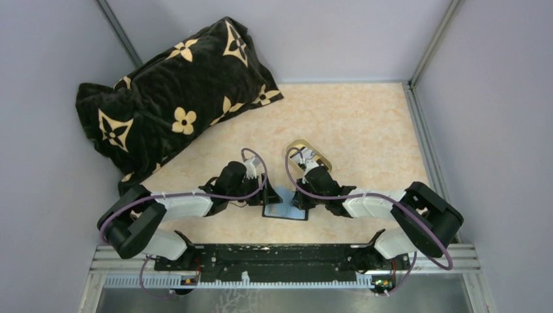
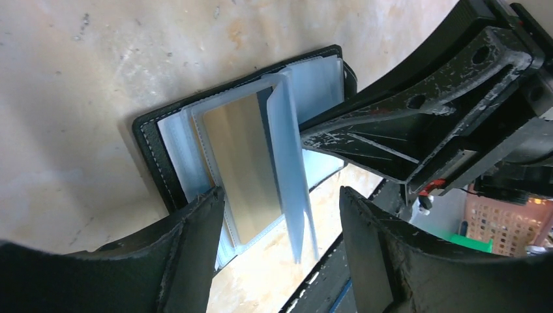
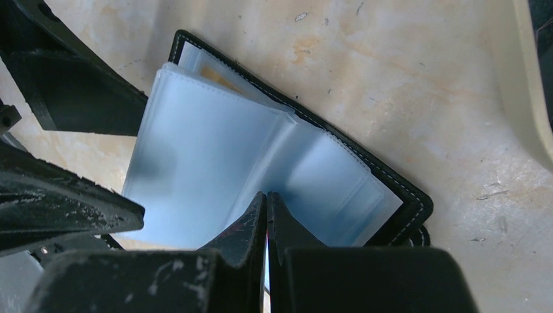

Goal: Take the credit cards out of the card holder

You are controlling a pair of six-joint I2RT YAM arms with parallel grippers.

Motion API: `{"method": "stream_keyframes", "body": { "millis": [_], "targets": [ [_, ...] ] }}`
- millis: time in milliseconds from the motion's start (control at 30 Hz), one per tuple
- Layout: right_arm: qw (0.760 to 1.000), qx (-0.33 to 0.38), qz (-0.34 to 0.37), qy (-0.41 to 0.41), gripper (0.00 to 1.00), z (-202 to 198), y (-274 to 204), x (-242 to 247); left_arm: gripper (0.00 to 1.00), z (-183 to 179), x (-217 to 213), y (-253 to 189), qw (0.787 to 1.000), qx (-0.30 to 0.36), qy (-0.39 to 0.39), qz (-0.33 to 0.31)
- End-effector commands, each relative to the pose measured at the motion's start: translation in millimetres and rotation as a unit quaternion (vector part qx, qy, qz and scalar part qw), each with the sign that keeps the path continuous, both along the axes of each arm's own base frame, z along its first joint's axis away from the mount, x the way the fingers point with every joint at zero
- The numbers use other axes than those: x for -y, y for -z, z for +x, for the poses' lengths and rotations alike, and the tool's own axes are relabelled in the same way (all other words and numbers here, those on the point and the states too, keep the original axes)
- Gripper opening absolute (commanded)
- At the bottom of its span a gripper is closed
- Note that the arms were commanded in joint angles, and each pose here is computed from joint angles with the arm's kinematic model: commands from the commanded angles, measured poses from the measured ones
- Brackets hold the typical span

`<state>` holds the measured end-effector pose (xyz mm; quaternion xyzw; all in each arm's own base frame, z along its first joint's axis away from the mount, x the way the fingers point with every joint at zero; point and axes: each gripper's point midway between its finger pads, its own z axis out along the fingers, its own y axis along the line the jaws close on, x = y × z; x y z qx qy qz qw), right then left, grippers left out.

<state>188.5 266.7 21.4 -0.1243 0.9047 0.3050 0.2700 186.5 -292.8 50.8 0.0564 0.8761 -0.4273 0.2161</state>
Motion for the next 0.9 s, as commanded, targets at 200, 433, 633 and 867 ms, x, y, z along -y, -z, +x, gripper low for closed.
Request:
{"method": "stream_keyframes", "body": {
  "millis": [200,433,633,867],
  "targets": [
    [1.000,-0.011,-0.010,-0.004,0.00,-5.8,9.5,0.7,0.70,-14.0,38.9,-39.5,0.994,0.002,0.060,-0.094],
    [1.000,-0.010,-0.006,-0.004,0.00,-6.9,9.4,0.9,0.70,-12.5,48.4,-37.5,0.994,0.000,0.067,-0.090],
    [1.000,-0.013,-0.003,-0.004,0.00,-8.8,12.5,1.1,0.58,-16.4,63.9,-43.3,0.991,-0.001,0.084,-0.102],
    [1.000,-0.013,0.000,-0.003,0.00,-10.3,12.9,2.3,0.57,-15.2,73.0,-54.4,0.990,0.010,0.085,-0.112]
  ]
}}
